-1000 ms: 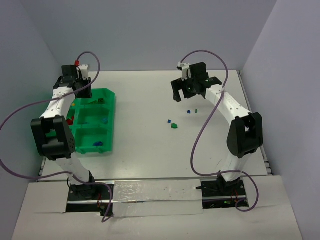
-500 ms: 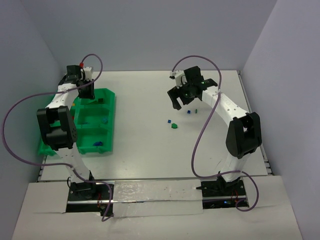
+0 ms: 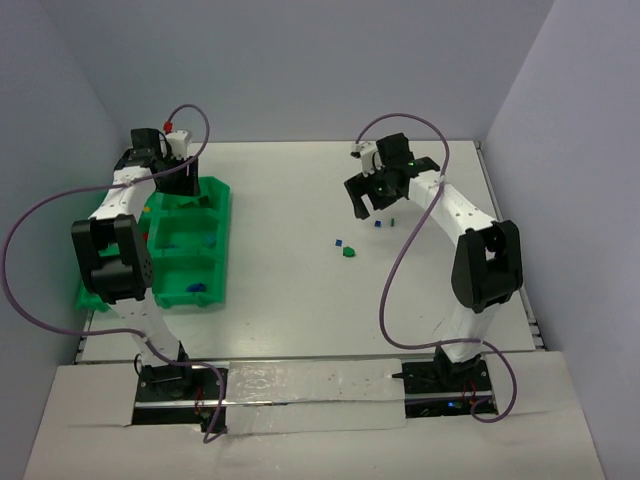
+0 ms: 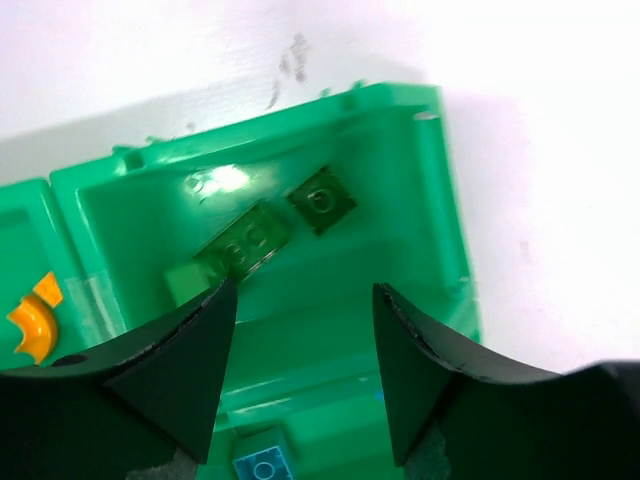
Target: Sort the legos into containers by color
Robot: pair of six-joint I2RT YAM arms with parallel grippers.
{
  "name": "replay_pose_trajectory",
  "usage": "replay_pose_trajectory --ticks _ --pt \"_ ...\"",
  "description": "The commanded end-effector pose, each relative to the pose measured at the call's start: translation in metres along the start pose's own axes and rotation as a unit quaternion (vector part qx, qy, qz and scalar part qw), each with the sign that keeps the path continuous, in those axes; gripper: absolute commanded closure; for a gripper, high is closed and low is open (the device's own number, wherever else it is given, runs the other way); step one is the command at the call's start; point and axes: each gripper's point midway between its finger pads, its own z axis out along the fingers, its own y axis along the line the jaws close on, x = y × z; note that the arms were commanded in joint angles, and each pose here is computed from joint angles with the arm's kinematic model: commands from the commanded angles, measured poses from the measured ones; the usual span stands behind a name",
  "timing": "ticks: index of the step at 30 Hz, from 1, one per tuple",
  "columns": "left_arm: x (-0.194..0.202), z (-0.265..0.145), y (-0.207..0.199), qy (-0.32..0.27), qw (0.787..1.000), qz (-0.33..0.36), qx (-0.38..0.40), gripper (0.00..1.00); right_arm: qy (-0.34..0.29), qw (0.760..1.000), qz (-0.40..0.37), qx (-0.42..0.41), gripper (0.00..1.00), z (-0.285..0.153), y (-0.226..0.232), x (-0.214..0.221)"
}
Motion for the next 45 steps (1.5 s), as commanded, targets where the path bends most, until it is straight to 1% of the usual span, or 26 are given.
replay_pose_trajectory --ticks 1,3,4,5,6,7,10,12,14,21,29,33,39,41,45 --pt "-0.055 -0.047 -0.034 -0.091 0.992 0.062 0.054 0.41 0.011 0.996 0.077 0.034 0.08 -0.001 -0.035 0.015" --pt "-0.065 -0.054 -0.055 -0.106 0.988 0.092 0.067 0.44 0.023 0.990 0.127 0.057 0.14 -0.002 -0.053 0.030" --pt "-0.069 -0.055 -0.070 -0.110 0.986 0.109 0.069 0.44 0.026 0.987 0.142 0.067 0.20 -0.002 -0.059 0.036" --pt "-0.069 -0.056 -0.085 -0.111 0.983 0.123 0.079 0.44 0.031 0.984 0.156 0.076 0.20 -0.003 -0.066 0.042" --pt "-0.073 -0.057 -0.090 -0.119 0.981 0.133 0.074 0.44 0.038 0.981 0.172 0.087 0.24 -0.003 -0.075 0.051" --pt "-0.076 -0.059 -0.104 -0.130 0.978 0.146 0.078 0.44 0.048 0.976 0.187 0.096 0.29 -0.001 -0.078 0.061" --pt "-0.079 -0.061 -0.120 -0.139 0.975 0.156 0.075 0.44 0.065 0.968 0.214 0.110 0.37 0.005 -0.085 0.078" --pt "-0.082 -0.062 -0.127 -0.141 0.975 0.155 0.076 0.43 0.074 0.965 0.226 0.113 0.40 0.011 -0.087 0.085" --pt "-0.084 -0.062 -0.129 -0.141 0.976 0.149 0.077 0.43 0.071 0.961 0.244 0.112 0.40 0.014 -0.088 0.083" --pt "-0.084 -0.060 -0.125 -0.133 0.980 0.134 0.064 0.42 0.068 0.957 0.265 0.098 0.39 0.028 -0.088 0.073" --pt "-0.080 -0.054 -0.122 -0.124 0.983 0.120 0.058 0.41 0.058 0.957 0.263 0.105 0.41 0.040 -0.092 0.059" --pt "-0.080 -0.053 -0.120 -0.122 0.984 0.119 0.052 0.41 0.062 0.959 0.251 0.113 0.46 0.049 -0.090 0.055" --pt "-0.079 -0.053 -0.117 -0.119 0.985 0.119 0.044 0.41 0.072 0.958 0.231 0.157 0.57 0.058 -0.100 0.055" --pt "-0.077 -0.053 -0.117 -0.117 0.985 0.119 0.042 0.41 0.078 0.955 0.227 0.176 0.58 0.059 -0.106 0.059" --pt "-0.074 -0.053 -0.116 -0.115 0.985 0.119 0.040 0.41 0.084 0.955 0.224 0.173 0.59 0.063 -0.105 0.063"
